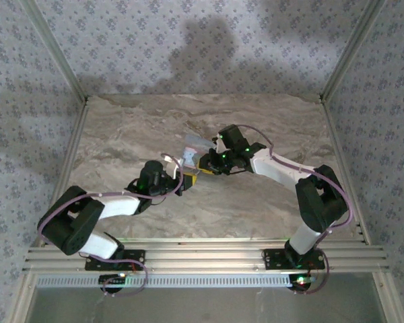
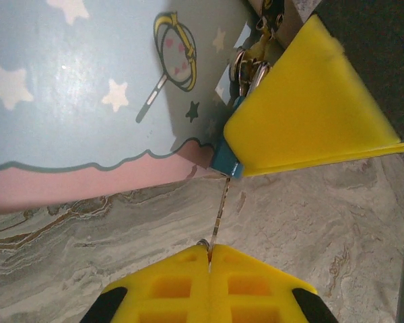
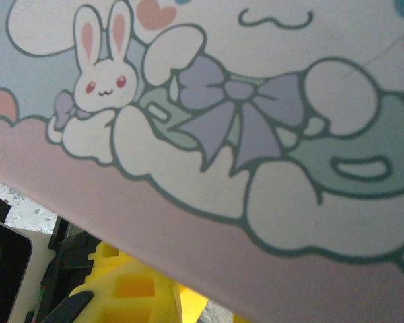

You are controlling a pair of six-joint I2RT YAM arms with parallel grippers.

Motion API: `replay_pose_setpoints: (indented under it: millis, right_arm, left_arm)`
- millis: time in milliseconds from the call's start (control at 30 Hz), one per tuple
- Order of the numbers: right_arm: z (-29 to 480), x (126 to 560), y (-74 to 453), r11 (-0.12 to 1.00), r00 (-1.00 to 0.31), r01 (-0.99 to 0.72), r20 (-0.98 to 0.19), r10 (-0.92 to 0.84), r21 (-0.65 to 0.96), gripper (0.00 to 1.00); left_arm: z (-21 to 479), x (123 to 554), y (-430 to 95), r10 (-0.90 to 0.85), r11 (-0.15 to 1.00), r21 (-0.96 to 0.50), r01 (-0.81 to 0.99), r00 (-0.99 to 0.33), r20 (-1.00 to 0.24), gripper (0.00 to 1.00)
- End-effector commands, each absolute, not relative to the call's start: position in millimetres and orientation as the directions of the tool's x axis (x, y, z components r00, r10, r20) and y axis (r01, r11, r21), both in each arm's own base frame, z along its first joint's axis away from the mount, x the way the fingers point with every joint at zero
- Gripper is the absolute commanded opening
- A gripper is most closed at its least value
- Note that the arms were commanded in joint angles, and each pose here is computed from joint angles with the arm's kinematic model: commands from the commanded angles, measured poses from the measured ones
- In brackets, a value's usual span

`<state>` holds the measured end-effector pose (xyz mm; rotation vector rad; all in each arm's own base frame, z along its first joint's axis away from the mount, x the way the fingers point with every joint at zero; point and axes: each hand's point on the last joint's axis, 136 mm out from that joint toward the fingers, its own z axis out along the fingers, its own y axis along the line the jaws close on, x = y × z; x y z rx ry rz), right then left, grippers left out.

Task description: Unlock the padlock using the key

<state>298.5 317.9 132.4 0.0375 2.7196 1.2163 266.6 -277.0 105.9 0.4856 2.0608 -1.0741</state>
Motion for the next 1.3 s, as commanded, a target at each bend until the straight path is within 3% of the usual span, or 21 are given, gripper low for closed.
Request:
replay_pose_setpoints:
  millis: [0, 733, 1267]
  right_arm:
    - [148.0, 296.2, 323.5, 0.633, -0.985, -0.084, -0.161, 0.065, 0.769, 0.0]
    - [149.8, 297.9, 325.5, 0.633, -0.988, -0.065, -0.141, 0.07, 0.771, 0.0]
    - [140.0, 291.2, 330.2, 0.658, -0.99, -0.077, -0.138, 0.041, 0.749, 0.0]
  left_arm:
    - [131.1, 281.3, -282.1, -0.061, 0.561, -0.521, 0.643, -0.596, -0.801, 0.0]
    - [139.2, 281.9, -278.7, -0.058, 0.564, -0.486, 0.668, -0.555, -0.83, 0.0]
    - [153.9, 277.3, -292.7, -0.056, 0.468, -0.534, 0.704, -0.579, -0.813, 0.0]
